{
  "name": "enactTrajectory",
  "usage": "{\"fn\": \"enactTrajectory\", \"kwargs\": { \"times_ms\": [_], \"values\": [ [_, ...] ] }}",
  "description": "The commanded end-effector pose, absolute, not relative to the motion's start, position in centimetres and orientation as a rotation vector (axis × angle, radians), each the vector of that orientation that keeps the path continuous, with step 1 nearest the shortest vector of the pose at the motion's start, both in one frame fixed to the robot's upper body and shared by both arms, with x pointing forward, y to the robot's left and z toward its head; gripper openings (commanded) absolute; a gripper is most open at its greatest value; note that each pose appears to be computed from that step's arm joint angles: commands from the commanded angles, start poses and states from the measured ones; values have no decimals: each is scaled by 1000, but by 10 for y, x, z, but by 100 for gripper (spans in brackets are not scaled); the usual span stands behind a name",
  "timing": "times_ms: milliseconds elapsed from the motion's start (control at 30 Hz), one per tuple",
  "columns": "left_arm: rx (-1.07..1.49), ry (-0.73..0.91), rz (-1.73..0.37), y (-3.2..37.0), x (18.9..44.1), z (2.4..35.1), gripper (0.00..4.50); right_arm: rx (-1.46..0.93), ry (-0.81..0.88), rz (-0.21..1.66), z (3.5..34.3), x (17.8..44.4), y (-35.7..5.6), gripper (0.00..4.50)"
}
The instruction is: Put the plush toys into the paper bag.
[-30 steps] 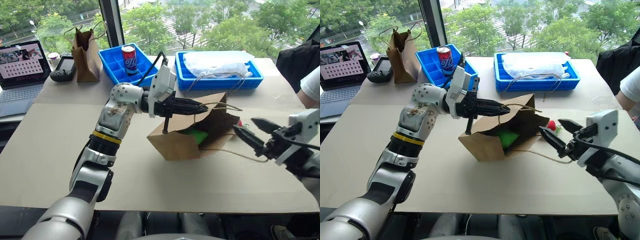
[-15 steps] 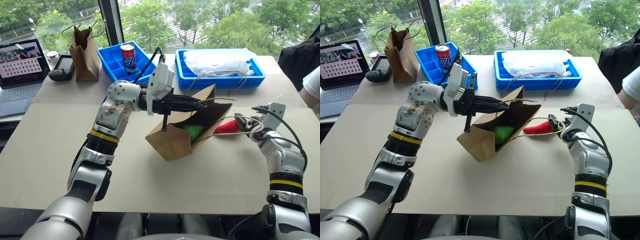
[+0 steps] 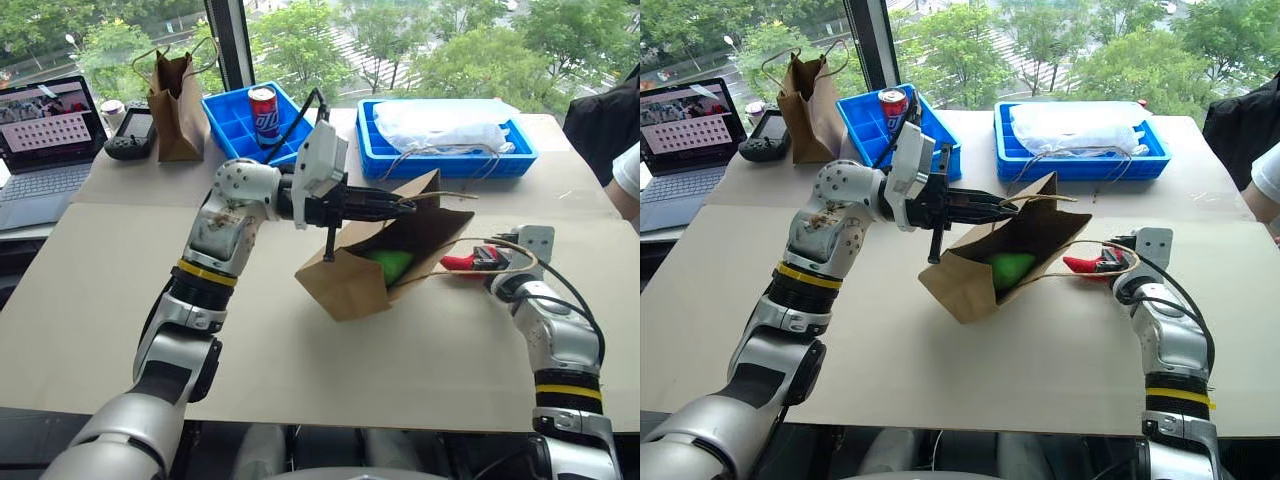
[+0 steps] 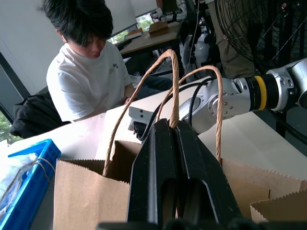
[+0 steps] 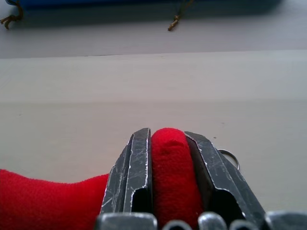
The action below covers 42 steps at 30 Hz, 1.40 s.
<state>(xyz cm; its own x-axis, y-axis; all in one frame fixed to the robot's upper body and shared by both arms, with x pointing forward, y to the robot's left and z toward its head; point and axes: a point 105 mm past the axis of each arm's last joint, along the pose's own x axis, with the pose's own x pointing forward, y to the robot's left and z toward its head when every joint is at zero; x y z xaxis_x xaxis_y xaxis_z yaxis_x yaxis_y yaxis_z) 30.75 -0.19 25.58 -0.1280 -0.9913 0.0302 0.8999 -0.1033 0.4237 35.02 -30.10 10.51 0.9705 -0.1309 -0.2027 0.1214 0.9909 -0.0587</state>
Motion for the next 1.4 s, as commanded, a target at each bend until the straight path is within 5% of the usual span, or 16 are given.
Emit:
{"fn": "enactTrajectory", "kwargs": {
  "times_ms": [33,233,300,467,1000,1400],
  "values": [
    [234,-444,-1681,-6,301,273,0,-132,-11,-243,190,335,-327,2],
    [248,-441,-1729,-16,294,265,0,-206,-216,-284,277,308,-329,2],
    [246,-442,-1743,-18,291,264,0,-181,-206,-202,284,304,-311,2],
    [199,-443,-1741,-25,290,265,0,-172,-101,-71,264,293,-271,2],
    [-66,-286,-1668,-56,290,248,0,-183,106,-1,231,240,-247,2],
    [-79,-286,-1641,-56,293,251,0,-59,85,126,207,263,-176,2]
  ]
}}
